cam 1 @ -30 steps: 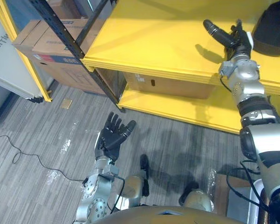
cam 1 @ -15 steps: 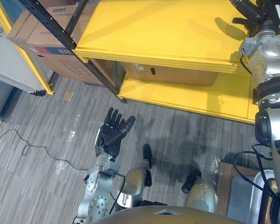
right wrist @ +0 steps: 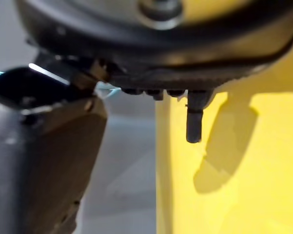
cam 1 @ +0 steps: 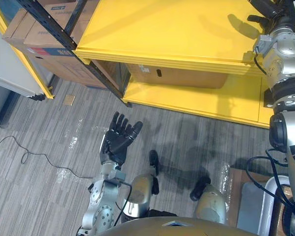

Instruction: Walk over and take three plastic housings, then place them on the shelf

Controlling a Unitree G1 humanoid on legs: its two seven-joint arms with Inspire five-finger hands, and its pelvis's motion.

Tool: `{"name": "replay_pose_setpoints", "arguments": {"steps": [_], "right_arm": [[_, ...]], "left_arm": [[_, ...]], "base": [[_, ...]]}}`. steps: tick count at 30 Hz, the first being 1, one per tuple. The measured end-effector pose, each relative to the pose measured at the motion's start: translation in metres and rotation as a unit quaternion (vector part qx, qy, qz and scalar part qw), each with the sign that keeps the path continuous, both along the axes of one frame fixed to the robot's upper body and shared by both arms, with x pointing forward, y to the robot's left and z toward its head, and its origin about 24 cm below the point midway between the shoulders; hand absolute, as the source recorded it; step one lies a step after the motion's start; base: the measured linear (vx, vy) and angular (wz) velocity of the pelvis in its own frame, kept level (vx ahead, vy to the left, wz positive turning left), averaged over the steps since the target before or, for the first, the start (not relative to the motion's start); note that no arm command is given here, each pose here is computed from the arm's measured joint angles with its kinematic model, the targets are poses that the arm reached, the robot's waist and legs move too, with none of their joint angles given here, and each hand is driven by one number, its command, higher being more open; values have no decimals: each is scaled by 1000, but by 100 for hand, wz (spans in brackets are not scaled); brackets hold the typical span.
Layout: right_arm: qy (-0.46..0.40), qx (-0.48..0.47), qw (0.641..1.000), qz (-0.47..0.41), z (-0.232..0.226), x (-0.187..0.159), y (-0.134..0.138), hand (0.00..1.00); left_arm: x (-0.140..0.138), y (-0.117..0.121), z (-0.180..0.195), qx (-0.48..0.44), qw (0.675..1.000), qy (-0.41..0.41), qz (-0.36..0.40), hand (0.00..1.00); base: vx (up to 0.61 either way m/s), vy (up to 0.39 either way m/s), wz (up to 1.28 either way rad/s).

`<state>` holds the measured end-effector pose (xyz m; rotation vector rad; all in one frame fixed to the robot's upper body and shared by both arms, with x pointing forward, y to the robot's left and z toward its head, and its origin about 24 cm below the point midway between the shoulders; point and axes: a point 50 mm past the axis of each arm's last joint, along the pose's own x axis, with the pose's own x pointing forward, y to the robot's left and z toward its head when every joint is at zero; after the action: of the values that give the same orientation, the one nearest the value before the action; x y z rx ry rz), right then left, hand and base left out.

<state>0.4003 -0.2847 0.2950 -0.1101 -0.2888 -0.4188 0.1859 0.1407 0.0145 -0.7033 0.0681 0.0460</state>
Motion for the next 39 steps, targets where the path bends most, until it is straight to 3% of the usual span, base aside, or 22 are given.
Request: {"name": "replay_pose_setpoints", "arguments": {"steps": [25,35,39], "right_arm": [[55,11,998,-6,-47,-3,-15,100],[64,-44,993,93,-82,-10,-5,100],[-9,-53,982,179,-96,-36,22,100]], "left_arm": [[4,2,-1,19,1000,2,-15,100],[2,8,-6,69,997,11,-20,100],[-4,27,-4,98,995,11,21,100]], "base": [[4,-5,-1],[19,-6,4],[64,-22,9]]}}
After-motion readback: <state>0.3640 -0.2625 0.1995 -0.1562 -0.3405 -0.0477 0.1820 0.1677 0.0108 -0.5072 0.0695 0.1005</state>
